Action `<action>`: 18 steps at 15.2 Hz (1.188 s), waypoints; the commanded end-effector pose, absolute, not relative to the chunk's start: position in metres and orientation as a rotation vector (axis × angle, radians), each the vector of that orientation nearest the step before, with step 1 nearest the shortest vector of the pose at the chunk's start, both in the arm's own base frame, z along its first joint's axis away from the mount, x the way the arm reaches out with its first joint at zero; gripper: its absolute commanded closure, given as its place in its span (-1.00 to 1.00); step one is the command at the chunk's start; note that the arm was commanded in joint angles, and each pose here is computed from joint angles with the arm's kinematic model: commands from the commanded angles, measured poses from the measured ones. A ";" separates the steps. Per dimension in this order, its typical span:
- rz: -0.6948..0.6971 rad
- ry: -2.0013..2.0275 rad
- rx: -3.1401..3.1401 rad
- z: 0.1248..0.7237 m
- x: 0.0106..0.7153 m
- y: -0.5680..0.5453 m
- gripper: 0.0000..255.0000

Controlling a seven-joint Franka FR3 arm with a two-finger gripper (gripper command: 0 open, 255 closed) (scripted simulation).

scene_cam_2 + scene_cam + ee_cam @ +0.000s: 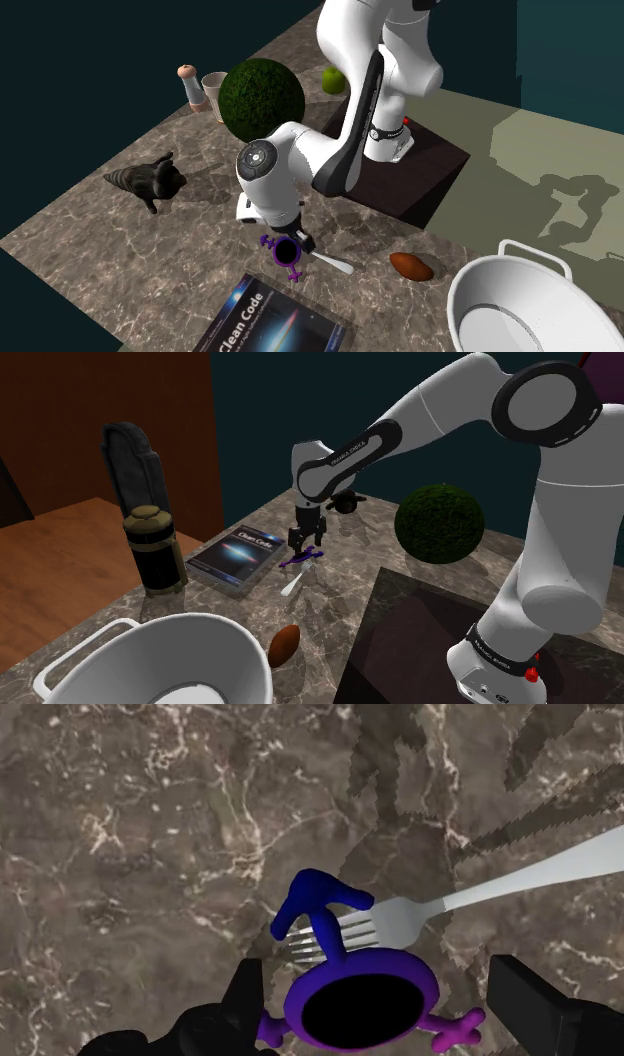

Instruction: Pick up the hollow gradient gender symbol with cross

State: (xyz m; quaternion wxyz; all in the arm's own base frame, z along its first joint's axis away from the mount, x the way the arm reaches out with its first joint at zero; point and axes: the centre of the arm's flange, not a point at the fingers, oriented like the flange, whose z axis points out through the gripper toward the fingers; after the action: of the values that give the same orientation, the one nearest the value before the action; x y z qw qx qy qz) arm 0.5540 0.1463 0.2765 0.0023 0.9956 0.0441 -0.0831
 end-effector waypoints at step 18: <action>-0.259 0.139 3.123 0.258 0.555 0.147 1.00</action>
State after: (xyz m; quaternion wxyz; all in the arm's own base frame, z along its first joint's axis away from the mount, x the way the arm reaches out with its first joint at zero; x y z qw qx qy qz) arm 0.5553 0.1470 0.2534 0.0022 0.9956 0.0444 -0.0827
